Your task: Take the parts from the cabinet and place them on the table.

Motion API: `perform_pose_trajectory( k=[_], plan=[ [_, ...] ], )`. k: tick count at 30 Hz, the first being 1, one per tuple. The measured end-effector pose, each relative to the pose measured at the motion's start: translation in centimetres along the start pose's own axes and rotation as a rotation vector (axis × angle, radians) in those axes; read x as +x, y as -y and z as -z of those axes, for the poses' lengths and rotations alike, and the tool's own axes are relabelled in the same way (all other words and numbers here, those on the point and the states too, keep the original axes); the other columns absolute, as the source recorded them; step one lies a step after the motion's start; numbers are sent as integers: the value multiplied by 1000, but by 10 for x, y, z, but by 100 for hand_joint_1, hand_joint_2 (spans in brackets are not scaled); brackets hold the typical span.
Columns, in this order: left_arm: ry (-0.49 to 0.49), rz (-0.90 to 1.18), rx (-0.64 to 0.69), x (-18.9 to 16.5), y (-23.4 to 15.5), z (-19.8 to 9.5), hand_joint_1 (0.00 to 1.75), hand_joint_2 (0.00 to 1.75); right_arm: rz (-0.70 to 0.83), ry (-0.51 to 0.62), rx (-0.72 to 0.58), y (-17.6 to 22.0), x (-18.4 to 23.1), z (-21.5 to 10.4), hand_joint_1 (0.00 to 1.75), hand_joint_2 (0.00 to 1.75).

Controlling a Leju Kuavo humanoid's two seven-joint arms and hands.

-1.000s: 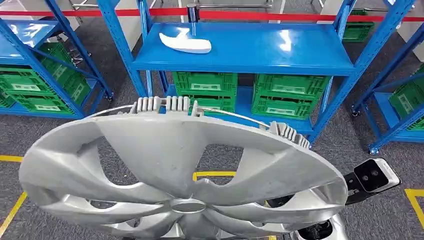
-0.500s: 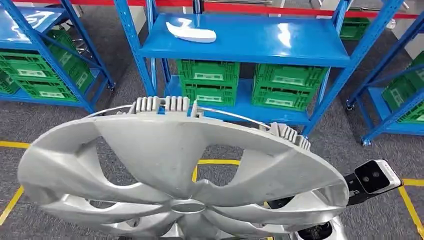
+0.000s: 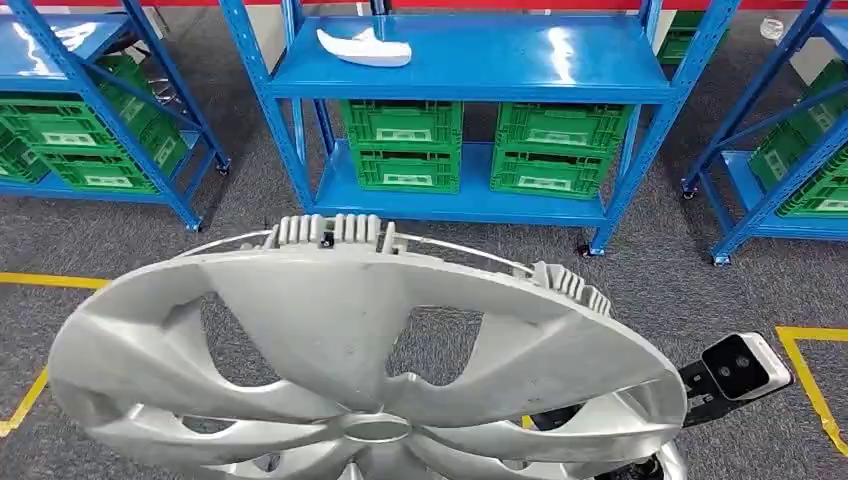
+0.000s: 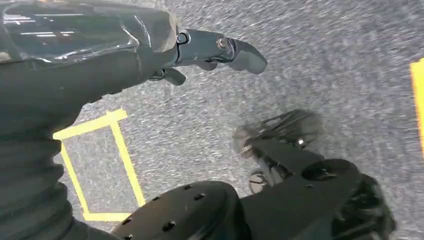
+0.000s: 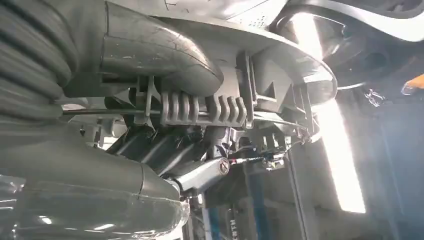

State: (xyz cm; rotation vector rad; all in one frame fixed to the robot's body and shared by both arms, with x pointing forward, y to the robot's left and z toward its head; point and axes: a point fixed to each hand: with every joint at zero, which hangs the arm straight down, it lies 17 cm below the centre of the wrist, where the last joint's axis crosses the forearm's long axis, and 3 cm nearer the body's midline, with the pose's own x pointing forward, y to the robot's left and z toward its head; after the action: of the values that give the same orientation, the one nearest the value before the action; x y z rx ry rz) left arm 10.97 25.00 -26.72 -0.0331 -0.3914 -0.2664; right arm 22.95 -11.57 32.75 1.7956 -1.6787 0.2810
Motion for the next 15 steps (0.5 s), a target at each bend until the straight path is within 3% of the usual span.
perform_pose_trajectory(
  k=[15],
  plan=[
    [5, -2, 37, -2, -15, -1, 0, 175, -11, 15, 4, -5, 5, -1, 166, 175]
  ],
)
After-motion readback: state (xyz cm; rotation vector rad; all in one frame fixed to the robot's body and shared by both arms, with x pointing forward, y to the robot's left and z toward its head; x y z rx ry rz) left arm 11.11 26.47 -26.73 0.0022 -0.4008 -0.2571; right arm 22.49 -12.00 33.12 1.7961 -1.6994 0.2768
